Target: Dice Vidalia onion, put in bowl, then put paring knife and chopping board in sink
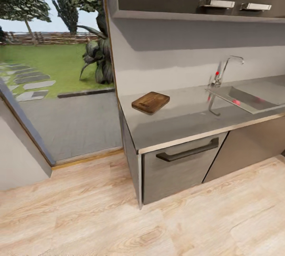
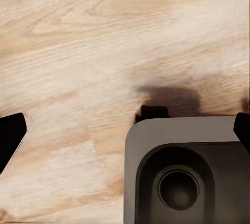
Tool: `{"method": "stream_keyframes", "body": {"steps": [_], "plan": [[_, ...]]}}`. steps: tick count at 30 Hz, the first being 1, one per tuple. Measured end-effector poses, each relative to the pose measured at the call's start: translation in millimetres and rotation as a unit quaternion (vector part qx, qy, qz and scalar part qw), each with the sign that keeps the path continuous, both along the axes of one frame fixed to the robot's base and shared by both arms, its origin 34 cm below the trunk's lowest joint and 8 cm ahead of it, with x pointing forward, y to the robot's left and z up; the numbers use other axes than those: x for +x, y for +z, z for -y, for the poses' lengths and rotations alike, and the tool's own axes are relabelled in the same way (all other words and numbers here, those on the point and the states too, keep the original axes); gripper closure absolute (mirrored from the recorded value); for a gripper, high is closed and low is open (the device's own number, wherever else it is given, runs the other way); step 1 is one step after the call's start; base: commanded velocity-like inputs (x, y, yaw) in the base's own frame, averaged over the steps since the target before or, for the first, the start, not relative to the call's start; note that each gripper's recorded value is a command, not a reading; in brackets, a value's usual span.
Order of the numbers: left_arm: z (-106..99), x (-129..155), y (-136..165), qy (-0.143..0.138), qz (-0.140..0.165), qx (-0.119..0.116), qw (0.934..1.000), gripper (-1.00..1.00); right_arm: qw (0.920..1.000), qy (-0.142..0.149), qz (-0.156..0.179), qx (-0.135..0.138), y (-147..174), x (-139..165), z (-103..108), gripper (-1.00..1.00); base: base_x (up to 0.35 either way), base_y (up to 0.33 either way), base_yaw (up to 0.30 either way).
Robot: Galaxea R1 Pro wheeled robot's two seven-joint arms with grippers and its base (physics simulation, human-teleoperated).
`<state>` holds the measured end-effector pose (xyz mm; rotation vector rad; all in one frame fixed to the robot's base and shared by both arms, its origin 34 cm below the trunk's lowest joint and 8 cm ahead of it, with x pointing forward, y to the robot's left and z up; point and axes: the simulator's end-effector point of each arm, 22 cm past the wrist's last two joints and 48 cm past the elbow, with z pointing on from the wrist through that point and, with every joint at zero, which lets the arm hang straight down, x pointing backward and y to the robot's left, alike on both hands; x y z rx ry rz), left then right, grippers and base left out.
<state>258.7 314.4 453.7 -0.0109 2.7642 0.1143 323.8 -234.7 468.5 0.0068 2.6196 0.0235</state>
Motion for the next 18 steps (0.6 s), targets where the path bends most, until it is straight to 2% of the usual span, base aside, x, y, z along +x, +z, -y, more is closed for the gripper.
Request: {"method": "stream_keyframes", "body": {"steps": [8,18], "plan": [[0.2,-0.2,0.0,0.000,0.000,0.000,1.0000,-1.00,1.0000,0.000,0.000,0.000,0.1,0.1,0.1,-1.00,0.100,0.238,0.269],[-0.8,-0.2,0.1,0.000,0.000,0.001,1.0000,-1.00,1.0000,0.000,0.001,0.000,0.2,0.1,0.3,-1.00,0.171,0.143,0.232]]}}
